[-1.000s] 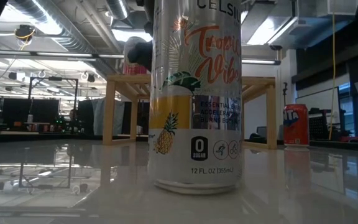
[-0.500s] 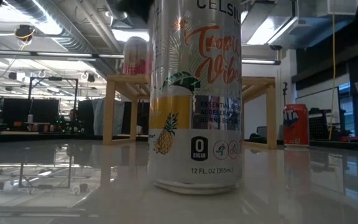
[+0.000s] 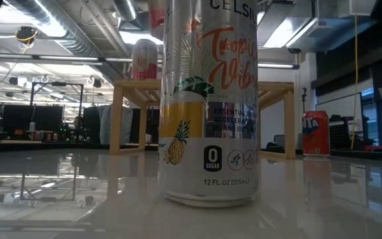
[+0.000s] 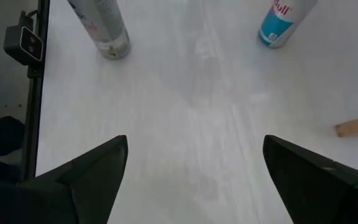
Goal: Place canned beverage on shelf
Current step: Put the pink soda can on the shelf aligned with the other pink soda can
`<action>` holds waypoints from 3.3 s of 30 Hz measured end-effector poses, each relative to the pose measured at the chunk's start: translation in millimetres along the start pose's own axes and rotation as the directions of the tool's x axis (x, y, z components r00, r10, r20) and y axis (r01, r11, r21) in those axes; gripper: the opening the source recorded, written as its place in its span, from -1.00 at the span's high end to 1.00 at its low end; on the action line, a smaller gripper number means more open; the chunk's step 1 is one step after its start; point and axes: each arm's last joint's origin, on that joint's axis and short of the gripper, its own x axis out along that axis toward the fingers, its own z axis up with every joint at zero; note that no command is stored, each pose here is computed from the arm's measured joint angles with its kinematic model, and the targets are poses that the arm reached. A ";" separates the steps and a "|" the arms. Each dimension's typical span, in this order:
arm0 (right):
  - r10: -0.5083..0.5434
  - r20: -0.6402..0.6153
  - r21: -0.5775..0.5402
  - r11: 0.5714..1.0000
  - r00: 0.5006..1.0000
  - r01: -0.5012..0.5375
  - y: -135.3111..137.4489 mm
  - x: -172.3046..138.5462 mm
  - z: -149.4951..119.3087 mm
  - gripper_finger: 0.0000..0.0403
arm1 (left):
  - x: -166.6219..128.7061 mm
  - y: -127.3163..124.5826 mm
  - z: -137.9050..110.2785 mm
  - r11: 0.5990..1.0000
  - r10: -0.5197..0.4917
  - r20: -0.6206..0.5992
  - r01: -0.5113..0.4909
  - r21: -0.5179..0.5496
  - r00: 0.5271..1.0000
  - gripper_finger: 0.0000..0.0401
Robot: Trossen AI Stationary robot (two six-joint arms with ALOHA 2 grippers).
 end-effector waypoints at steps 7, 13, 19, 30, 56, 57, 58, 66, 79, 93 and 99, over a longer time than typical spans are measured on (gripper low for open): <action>0.010 0.010 0.025 1.000 1.000 -0.010 1.1 0.0 1.0 -0.80 | -14.8 29.4 24.1 0.999 0.017 0.078 -0.013 -0.053 0.997 -0.38; 0.010 0.011 0.030 0.999 1.000 -0.010 1.1 0.0 1.0 -0.80 | -10.7 52.4 34.2 0.997 0.044 0.044 -0.041 -0.062 0.998 -0.39; 0.002 0.019 0.051 0.999 1.000 -0.002 0.8 0.0 1.2 -0.80 | -10.3 85.9 21.2 0.986 0.121 -0.009 -0.121 -0.112 0.993 -0.39; -0.028 0.053 0.052 0.998 0.998 0.025 0.0 0.0 2.2 -0.80 | 3.6 115.0 30.7 0.962 0.226 -0.021 -0.226 -0.151 0.974 -0.39; -0.051 0.078 0.053 0.998 0.996 0.047 -0.7 0.0 2.9 -0.80 | 30.1 120.1 47.8 0.962 0.224 -0.026 -0.226 -0.152 0.974 -0.39; -0.051 0.078 0.053 0.998 0.996 0.047 -0.7 0.0 2.9 -0.80 | 33.2 120.3 47.3 0.961 0.230 -0.031 -0.232 -0.149 0.973 -0.39; -0.051 0.078 0.053 0.998 0.996 0.047 -0.7 0.0 2.9 -0.80 | 35.2 120.1 47.2 0.961 0.231 -0.029 -0.233 -0.148 0.972 -0.39; -0.047 0.077 0.053 0.998 0.996 0.043 -0.5 -0.1 3.0 -0.80 | 37.7 120.6 45.9 0.961 0.232 -0.034 -0.235 -0.146 0.972 -0.41; -0.042 0.081 0.057 0.998 0.996 0.038 0.1 0.0 3.4 -0.80 | 39.0 120.3 45.6 0.961 0.233 -0.038 -0.236 -0.143 0.972 -0.59; -0.044 0.081 0.057 0.998 0.996 0.039 0.0 -0.1 3.4 -0.80 | 23.3 117.8 51.8 0.976 0.191 0.004 -0.190 -0.108 0.981 -0.60; -0.050 0.087 0.057 0.997 0.995 0.045 -0.2 -0.1 3.5 -0.80 | 22.3 121.0 53.8 0.970 0.219 0.021 -0.216 -0.115 0.975 -0.60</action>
